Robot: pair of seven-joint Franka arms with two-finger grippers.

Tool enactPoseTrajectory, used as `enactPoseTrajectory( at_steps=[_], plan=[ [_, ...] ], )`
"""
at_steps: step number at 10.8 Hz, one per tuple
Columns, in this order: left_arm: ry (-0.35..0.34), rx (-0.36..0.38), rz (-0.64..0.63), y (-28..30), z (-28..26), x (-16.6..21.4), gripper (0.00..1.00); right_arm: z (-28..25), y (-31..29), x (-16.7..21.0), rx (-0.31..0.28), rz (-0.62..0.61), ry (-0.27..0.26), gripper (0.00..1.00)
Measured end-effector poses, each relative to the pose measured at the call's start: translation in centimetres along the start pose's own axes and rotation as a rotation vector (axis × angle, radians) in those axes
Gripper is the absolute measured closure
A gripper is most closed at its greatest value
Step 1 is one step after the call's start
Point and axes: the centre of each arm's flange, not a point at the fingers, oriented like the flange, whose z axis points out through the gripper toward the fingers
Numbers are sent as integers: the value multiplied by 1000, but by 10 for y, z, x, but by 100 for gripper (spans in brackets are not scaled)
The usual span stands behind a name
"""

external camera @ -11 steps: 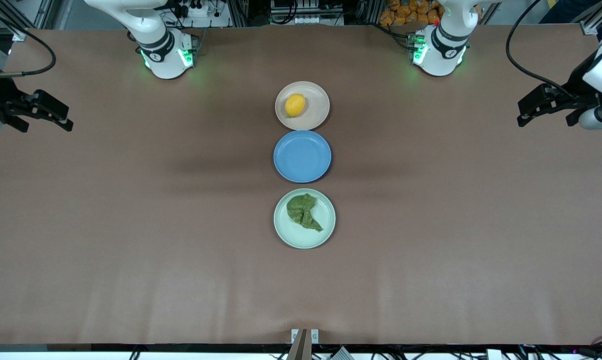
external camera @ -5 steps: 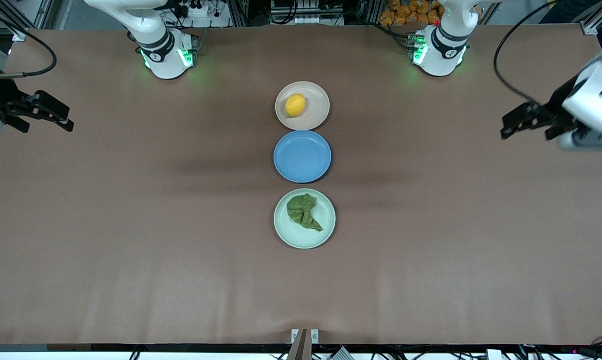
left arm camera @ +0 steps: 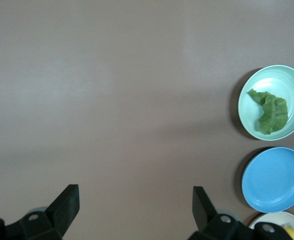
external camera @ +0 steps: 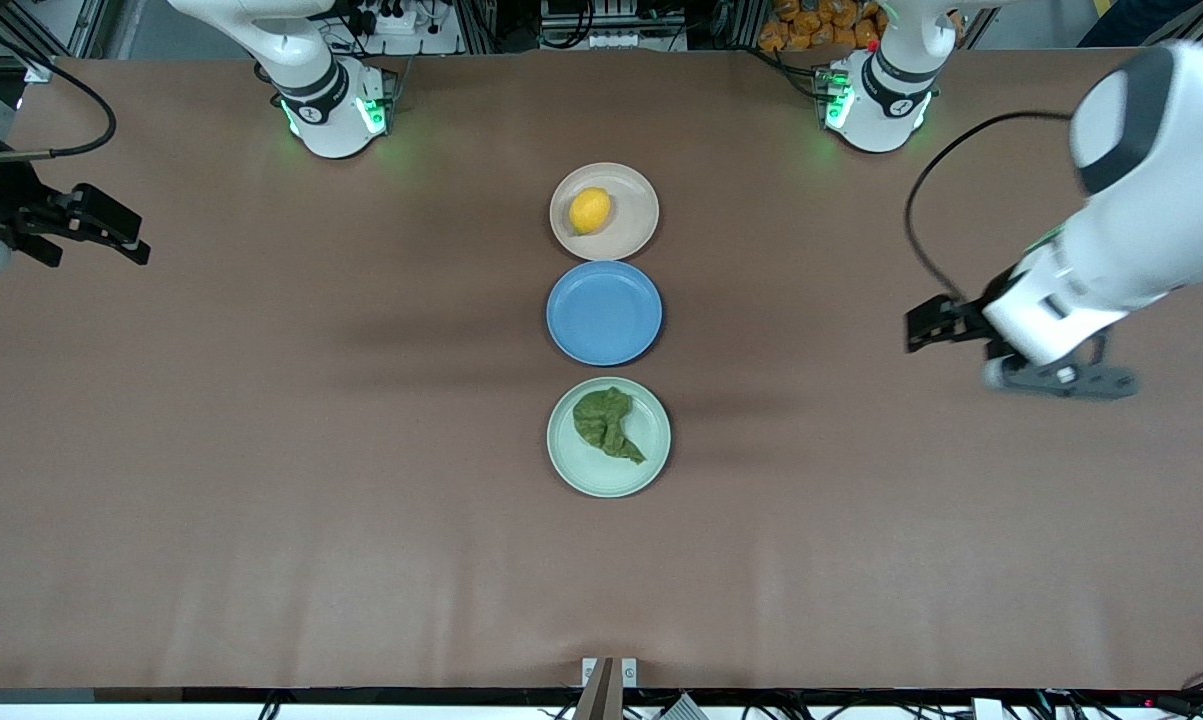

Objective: Pick lemon and lettuce from plates
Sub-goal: 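Move the left gripper toward the green plate with lettuce, then lower the left gripper onto the lettuce leaf and close it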

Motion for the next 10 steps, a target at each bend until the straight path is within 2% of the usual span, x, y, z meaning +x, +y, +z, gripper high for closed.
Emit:
enactPoseTrajectory(
  at_steps=[4, 9, 10],
  plan=[
    [50, -41, 96, 67, 76, 26, 0, 1, 0, 0, 0, 0, -2, 0],
    [152, -102, 229, 169, 162, 30, 0, 3, -1, 1, 0, -1, -6, 0],
    [169, -115, 251, 186, 185, 30, 4, 4, -1, 1, 0, -2, -7, 0]
  ],
)
